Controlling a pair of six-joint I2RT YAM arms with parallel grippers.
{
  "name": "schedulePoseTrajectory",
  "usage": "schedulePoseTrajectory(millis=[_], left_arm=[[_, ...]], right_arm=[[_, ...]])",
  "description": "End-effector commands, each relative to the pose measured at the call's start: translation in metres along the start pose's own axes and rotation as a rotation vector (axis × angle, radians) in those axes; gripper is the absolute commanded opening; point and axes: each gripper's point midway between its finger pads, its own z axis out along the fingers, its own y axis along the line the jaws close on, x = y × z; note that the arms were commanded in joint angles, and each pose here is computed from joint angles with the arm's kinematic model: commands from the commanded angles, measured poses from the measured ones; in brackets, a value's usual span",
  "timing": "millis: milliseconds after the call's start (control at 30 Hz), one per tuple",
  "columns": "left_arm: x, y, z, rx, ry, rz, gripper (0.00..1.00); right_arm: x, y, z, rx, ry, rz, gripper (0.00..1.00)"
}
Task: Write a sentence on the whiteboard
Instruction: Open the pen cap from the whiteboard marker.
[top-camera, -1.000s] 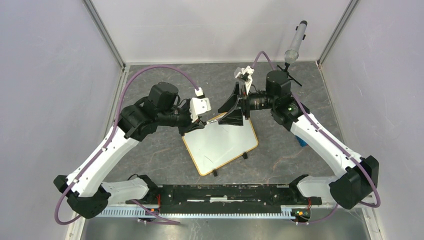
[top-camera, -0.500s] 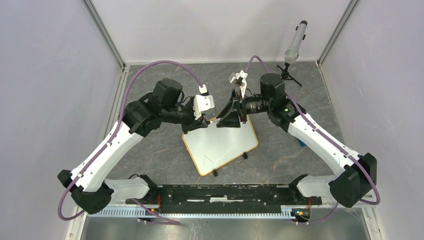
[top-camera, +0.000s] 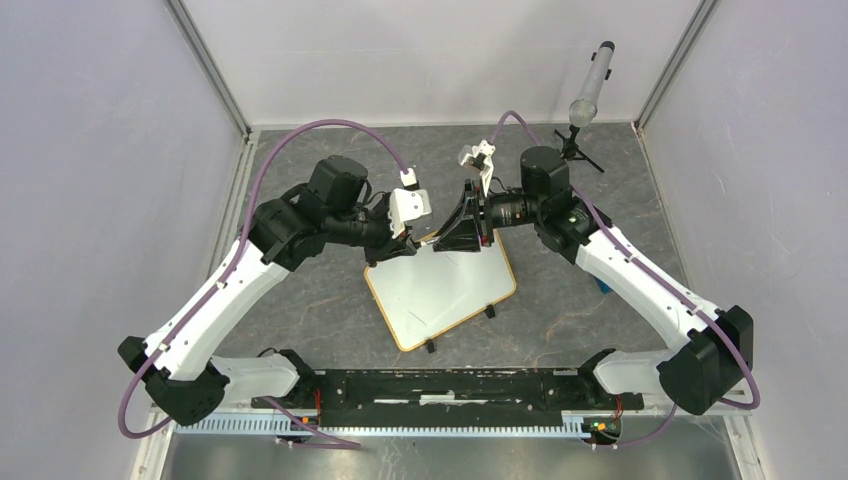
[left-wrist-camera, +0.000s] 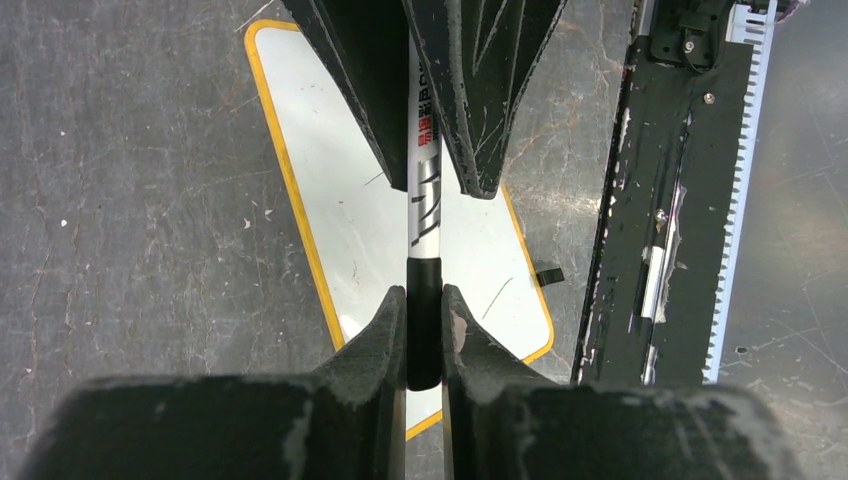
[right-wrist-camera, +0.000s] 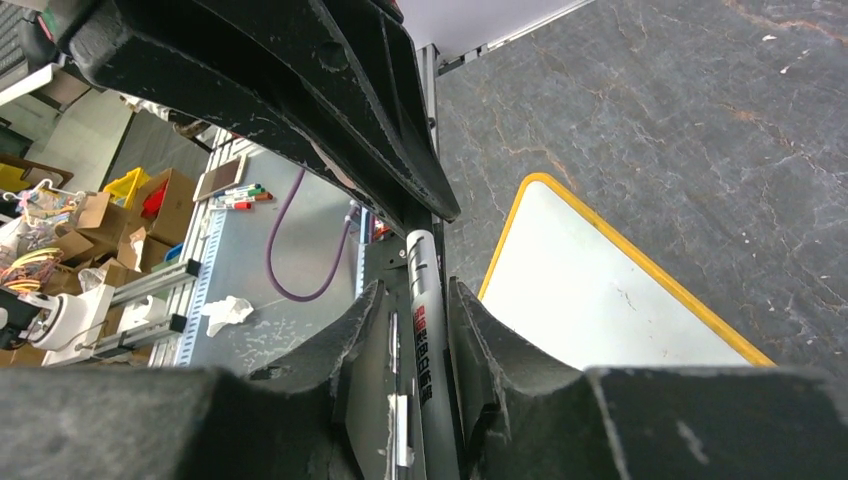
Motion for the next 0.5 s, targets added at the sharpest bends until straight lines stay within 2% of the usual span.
schedulePoseTrajectory(millis=[0,167,333,467], left_arm=[[-0.011,0.0,-0.002,0.013,-0.035,0.023,0.02],[-0.011,0.0,0.0,0.018,-0.03,0.028,0.02],[-0.008,-0.001,-0.001,0.012,-0.025,0.028,0.02],[-0.002,0.002,-0.005,-0.017,-0.006,0.028,0.02]], right_arm=[[-0.017,0.011,0.002,-0.032,-0.045,-0.048,0.33],[-0.015,0.012,0.003,-0.037,-0.045,-0.04,0.22],[-0.013,0.011,0.002,-0.029,-0.042,-0.045,0.0],[-0.007,0.004,-0.001,0.003,-0.015,-0.053,0.0]])
